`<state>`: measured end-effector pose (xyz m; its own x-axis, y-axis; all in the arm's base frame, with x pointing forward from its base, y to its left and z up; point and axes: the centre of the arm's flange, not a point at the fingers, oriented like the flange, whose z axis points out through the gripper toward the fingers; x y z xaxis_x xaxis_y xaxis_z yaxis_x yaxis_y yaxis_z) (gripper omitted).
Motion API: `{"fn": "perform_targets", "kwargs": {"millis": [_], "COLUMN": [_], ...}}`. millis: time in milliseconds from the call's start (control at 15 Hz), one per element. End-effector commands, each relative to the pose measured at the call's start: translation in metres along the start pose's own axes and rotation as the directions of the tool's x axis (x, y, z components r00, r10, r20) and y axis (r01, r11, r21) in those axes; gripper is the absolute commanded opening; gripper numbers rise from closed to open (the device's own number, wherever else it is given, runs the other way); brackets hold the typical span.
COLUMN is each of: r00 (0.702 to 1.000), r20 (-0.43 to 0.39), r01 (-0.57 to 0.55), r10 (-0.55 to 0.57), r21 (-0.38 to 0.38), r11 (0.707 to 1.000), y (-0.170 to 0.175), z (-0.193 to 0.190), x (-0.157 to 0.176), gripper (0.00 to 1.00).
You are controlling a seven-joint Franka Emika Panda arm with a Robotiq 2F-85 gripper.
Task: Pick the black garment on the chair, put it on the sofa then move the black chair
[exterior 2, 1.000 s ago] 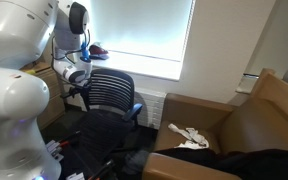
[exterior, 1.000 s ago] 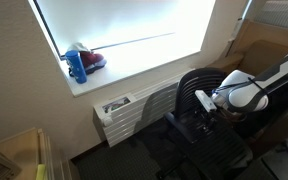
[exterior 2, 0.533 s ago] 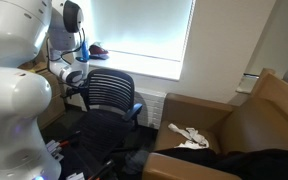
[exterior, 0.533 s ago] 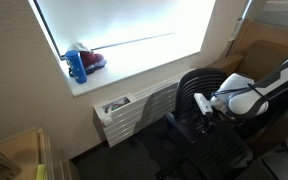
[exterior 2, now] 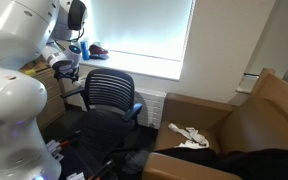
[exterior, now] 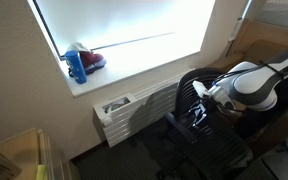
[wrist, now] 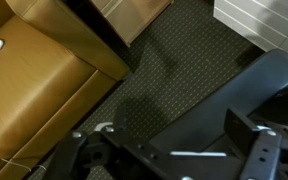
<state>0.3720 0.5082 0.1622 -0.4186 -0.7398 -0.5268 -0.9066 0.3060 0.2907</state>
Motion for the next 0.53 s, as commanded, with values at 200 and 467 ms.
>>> {"fn": "perform_targets", "kwargs": {"millis": [200,467], "r00": [0.995,0.977], "r20": [-0.009,-0.031], "r01": [-0.094,-0.190], "r10": [0.097,0.211], "r21": [0.159,0.312], "r11": [0.983,0.931], "y": [-0.011,-0.013], "z": [0.011,0.033], "x": [0.015,0.036], "gripper": [1.00,1.00]}}
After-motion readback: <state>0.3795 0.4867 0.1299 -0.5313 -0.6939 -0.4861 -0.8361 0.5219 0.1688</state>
